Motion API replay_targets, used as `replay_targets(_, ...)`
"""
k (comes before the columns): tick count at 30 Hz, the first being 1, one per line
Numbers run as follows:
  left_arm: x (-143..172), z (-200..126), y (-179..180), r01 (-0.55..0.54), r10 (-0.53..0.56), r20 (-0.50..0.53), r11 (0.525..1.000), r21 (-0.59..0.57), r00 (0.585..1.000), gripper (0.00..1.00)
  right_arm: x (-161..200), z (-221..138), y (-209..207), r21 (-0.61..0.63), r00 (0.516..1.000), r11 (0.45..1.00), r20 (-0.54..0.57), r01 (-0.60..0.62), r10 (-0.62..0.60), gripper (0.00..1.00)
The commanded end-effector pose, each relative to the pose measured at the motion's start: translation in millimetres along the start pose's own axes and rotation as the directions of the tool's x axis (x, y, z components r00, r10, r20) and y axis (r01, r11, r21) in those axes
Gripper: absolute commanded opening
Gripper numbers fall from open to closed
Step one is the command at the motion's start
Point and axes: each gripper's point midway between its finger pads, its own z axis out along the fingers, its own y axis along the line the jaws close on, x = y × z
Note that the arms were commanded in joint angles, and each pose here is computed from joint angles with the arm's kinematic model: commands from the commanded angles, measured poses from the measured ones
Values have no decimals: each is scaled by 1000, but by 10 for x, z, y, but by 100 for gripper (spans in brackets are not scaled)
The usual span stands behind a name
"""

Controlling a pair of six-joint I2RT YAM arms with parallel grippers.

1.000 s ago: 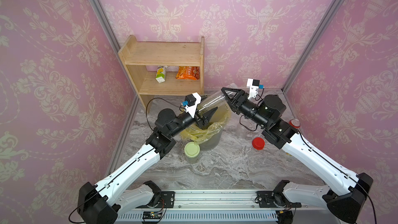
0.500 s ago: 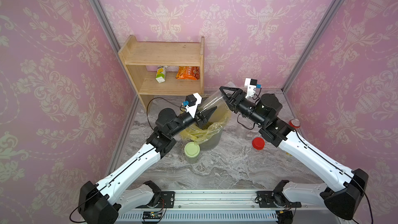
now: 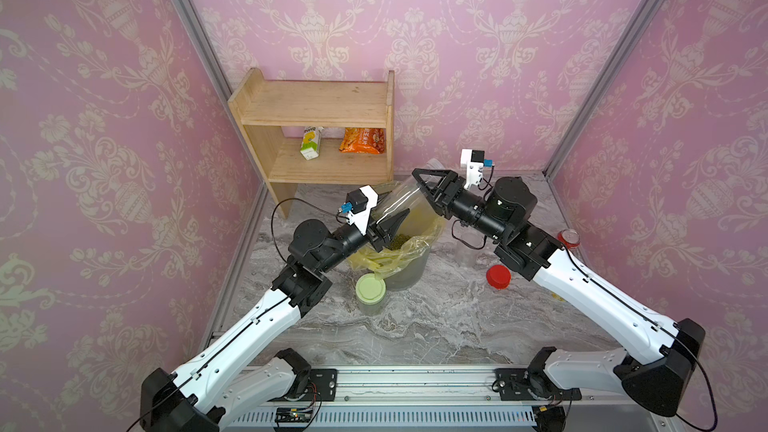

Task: Empty moldy mung beans from jars
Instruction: Pick up the jar from the center of the board.

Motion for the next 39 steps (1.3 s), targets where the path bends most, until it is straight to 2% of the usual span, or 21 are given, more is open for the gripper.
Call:
replay_targets(1,-153,-70,31,-6,7,52,1000,-23,999,31,120,22,-6,10,999,1000,-48,13,-13,74)
replay_targets(12,-154,-123,95,-23,25,33,998,-56,999,32,116,-76,-47,48,998,998,-39,44,-43,92)
replay_targets(17,-150,-191,121,-40,41,14,996,-76,999,32,102,-229,-142,88,997,994,-13,72,-71,100)
replay_targets(22,-114,-214,142,-53,54,3,995,-90,999,32,84,-370,-195,131,997,988,-10,82,-81,100)
replay_targets(28,29,-198,178,-79,76,-29,992,-103,997,32,-82,-600,-237,198,996,978,42,70,-79,100)
replay_targets(31,58,-193,159,-79,76,-33,993,-91,997,33,-176,-663,-188,187,994,980,78,62,-77,100)
replay_targets(39,94,-188,82,-81,80,-28,996,-46,996,33,-269,-529,-135,161,995,987,93,25,-41,100)
